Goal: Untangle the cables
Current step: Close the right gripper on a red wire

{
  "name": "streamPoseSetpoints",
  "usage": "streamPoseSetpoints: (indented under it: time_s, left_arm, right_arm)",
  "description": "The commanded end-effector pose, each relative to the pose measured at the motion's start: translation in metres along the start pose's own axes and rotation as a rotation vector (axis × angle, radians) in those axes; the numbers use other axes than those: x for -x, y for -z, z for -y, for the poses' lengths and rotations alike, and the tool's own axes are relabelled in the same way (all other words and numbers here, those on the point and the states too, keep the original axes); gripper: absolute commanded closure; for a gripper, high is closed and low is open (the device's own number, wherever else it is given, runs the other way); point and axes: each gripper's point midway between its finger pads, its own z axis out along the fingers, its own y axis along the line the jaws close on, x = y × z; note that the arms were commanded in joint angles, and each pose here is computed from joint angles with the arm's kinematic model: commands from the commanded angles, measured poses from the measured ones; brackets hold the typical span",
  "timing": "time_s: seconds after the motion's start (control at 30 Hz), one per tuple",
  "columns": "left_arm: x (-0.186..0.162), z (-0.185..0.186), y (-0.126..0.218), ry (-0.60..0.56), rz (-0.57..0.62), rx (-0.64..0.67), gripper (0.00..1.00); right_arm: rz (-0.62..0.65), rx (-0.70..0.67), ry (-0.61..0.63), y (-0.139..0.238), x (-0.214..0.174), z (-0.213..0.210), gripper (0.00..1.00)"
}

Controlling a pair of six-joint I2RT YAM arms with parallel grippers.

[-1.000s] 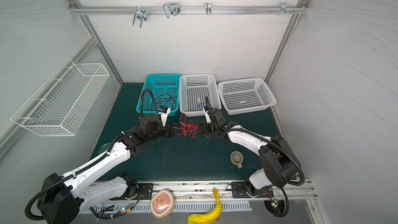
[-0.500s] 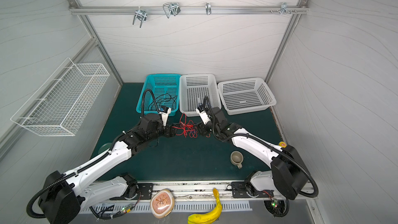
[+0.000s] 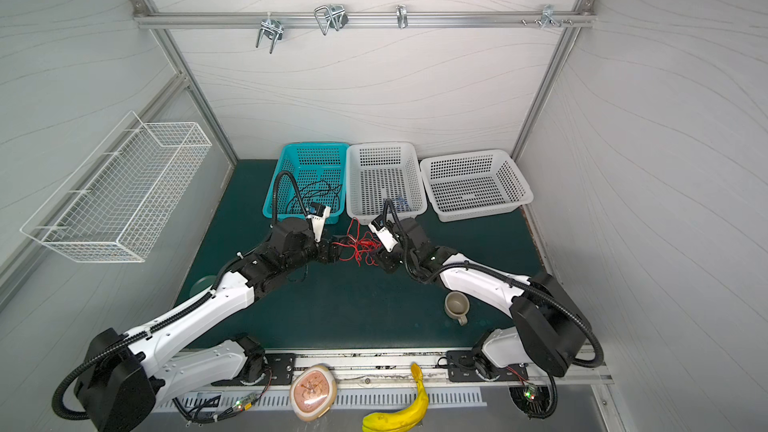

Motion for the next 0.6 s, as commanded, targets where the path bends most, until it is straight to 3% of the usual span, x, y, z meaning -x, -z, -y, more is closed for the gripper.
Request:
streamPoseSetpoints:
  time_s: [0.0,0.27,0.47,0.57]
  left_arm:
    - [0.029,0.008,0.005,-0.004,0.086,-0.023,0.24]
    - [0.026,0.006,0.002,-0.003,0.083,-0.015,0.24]
    - [0.027,0.005,-0.002,-0.003,0.083,-0.010,0.24]
    - [0.026,0.005,-0.003,-0.005,0.078,-0.011,0.24]
  right_arm:
    - [0.059,-0.008,0.038,-0.006,0.022,0.001,0.51]
    - [0.067,0.032,0.032,-0.013,0.029,-0.005,0.59]
    - [0.075,0.059,0.024,-0.011,0.033,-0.010,0.97]
    - [0.069,0.061,0.022,-0.010,0.032,-0.010,1.00]
